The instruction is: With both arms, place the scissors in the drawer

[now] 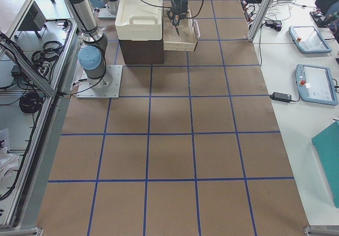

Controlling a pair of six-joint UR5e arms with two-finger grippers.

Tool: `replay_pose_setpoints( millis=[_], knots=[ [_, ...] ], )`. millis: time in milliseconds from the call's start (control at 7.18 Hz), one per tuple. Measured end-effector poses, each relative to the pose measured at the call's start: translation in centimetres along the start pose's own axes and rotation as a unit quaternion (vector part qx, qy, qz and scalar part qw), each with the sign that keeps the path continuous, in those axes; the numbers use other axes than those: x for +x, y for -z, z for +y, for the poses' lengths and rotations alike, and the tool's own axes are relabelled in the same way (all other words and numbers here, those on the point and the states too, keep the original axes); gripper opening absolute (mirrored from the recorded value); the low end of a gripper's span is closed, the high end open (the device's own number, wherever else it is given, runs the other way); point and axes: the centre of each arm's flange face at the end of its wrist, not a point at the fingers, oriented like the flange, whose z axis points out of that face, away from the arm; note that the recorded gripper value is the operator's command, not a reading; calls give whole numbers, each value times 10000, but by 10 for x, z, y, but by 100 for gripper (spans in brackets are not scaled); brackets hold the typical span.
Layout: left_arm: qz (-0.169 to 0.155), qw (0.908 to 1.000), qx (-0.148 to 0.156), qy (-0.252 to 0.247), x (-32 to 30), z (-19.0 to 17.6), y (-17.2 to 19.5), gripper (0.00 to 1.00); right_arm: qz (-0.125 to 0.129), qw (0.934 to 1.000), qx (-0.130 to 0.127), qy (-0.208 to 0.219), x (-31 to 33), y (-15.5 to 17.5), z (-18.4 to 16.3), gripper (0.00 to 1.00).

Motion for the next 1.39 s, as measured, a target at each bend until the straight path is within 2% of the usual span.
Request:
replay_pose_setpoints(
  millis=[139,279,418,836,1115,1254,1393],
  knots=[
    [15,10000,-11,-6,0,0,-3,46,3,10000,-6,2,0,1,2,100],
    [23,10000,-17,-8,0,0,-5,69,4,10000,-4,3,0,1,5,100],
    [20,10000,-10,-8,0,0,-5,100,4,10000,-7,4,0,1,8,100],
    [-109,9999,75,14,1,2,11,100,12,10000,-19,0,0,0,10,100],
    [-502,9982,313,119,-6,8,58,100,8,10000,-19,3,0,0,11,100],
    [-661,9966,403,283,-15,24,90,100,6,10000,-19,4,0,0,11,100],
    [-654,9960,350,506,-17,49,126,100,5,10000,-19,4,0,0,11,100]
  ],
)
